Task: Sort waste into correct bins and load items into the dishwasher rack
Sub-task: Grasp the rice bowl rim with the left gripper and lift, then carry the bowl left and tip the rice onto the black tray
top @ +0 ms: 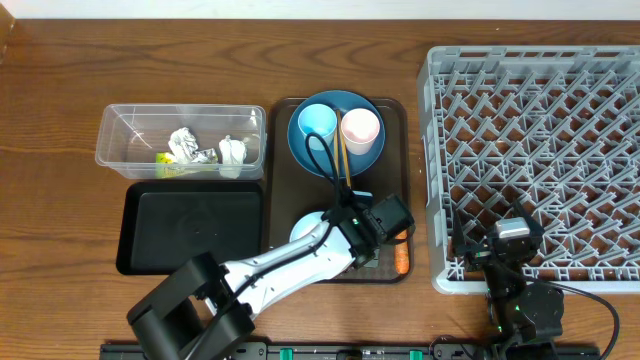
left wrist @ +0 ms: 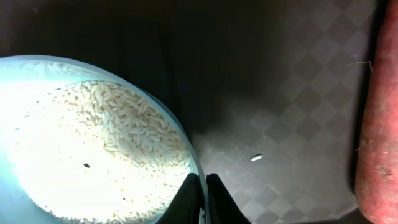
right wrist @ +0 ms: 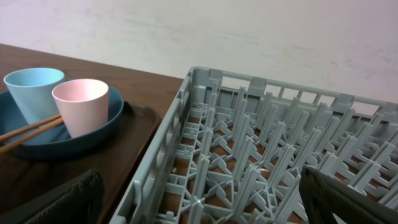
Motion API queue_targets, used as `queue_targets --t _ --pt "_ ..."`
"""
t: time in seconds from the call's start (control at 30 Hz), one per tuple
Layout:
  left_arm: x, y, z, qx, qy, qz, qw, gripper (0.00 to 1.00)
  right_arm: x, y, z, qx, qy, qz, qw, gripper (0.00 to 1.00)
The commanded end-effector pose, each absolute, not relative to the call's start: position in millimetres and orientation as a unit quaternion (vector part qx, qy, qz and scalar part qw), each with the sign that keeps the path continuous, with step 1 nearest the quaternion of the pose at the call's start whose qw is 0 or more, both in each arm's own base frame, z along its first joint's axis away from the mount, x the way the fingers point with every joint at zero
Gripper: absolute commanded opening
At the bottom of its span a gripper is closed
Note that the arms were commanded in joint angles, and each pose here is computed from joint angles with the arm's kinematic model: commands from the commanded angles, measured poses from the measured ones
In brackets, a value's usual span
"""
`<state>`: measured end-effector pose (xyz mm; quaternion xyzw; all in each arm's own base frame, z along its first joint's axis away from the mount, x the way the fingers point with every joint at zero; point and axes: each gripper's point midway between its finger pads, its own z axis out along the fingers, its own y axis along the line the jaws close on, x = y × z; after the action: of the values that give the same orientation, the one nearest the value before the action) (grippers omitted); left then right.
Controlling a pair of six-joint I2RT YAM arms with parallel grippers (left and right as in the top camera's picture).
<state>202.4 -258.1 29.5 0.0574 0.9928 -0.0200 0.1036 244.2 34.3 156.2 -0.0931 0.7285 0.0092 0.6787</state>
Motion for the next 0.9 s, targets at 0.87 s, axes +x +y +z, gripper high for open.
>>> queue_targets --t 0.87 --pt "241 -151 148 -0.050 0.977 -0.091 0.185 0.06 244 36 154 -0.099 0.730 0.009 0.677 0.99"
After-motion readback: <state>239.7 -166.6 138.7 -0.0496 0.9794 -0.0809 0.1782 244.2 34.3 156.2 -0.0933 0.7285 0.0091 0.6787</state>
